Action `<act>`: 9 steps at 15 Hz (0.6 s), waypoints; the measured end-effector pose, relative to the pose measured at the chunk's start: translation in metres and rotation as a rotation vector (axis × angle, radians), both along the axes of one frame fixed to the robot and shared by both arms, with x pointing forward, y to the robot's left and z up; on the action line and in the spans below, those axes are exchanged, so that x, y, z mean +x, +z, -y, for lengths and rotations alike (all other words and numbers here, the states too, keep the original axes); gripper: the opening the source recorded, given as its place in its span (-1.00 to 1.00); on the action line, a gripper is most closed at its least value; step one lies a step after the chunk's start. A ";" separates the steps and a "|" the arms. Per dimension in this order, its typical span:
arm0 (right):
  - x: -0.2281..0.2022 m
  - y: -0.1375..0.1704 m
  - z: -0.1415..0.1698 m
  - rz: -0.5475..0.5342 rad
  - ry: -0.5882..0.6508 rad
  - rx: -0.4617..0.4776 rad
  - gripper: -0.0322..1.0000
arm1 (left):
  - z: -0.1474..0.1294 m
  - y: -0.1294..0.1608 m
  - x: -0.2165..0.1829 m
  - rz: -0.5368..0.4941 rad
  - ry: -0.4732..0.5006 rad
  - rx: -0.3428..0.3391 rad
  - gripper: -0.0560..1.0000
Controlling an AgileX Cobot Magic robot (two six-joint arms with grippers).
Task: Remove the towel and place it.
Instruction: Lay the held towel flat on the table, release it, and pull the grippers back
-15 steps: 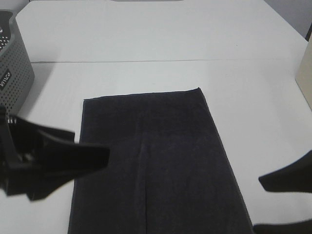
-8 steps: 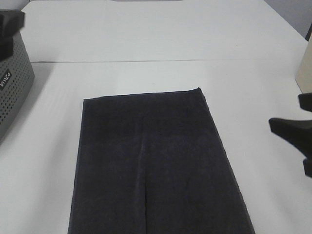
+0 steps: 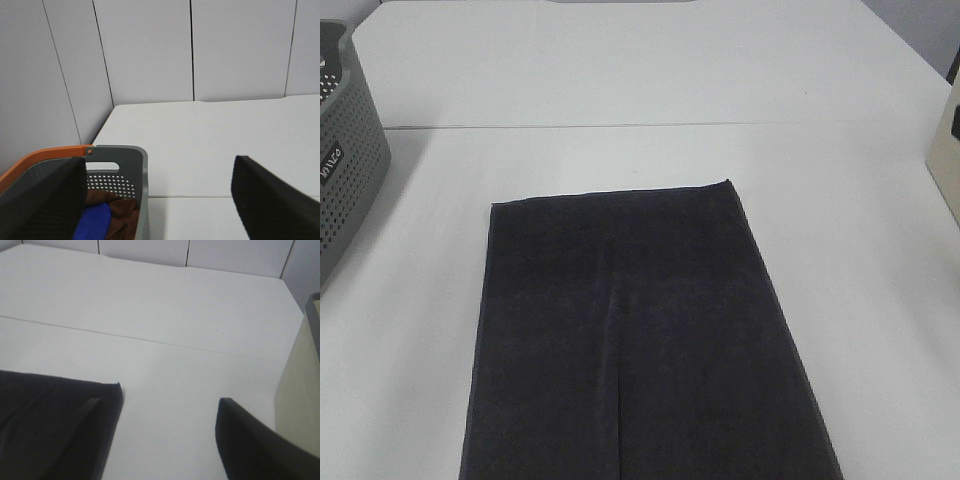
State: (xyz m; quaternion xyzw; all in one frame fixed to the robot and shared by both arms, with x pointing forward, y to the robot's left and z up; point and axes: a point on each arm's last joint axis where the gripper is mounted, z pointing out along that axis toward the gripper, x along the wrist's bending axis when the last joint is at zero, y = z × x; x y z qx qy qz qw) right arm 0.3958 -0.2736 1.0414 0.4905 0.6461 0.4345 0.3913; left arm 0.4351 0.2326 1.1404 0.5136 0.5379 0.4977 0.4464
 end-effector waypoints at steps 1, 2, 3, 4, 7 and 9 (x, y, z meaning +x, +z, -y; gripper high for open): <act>0.012 0.008 -0.003 -0.015 0.006 0.046 0.29 | -0.005 0.008 0.004 -0.025 -0.014 -0.059 0.52; 0.024 0.014 -0.009 -0.037 0.039 0.091 0.29 | -0.014 0.014 0.010 -0.061 -0.013 -0.135 0.52; 0.038 0.020 -0.017 -0.062 0.085 0.137 0.29 | -0.021 0.018 0.016 -0.090 -0.032 -0.179 0.52; 0.054 0.022 -0.025 -0.104 0.132 0.185 0.29 | -0.030 0.020 0.024 -0.116 -0.033 -0.176 0.52; 0.094 0.025 -0.050 -0.251 0.324 0.268 0.29 | -0.032 0.018 0.054 -0.274 -0.093 -0.175 0.52; 0.116 0.025 -0.060 -0.418 0.430 0.206 0.29 | -0.022 0.015 0.079 -0.428 -0.226 -0.138 0.52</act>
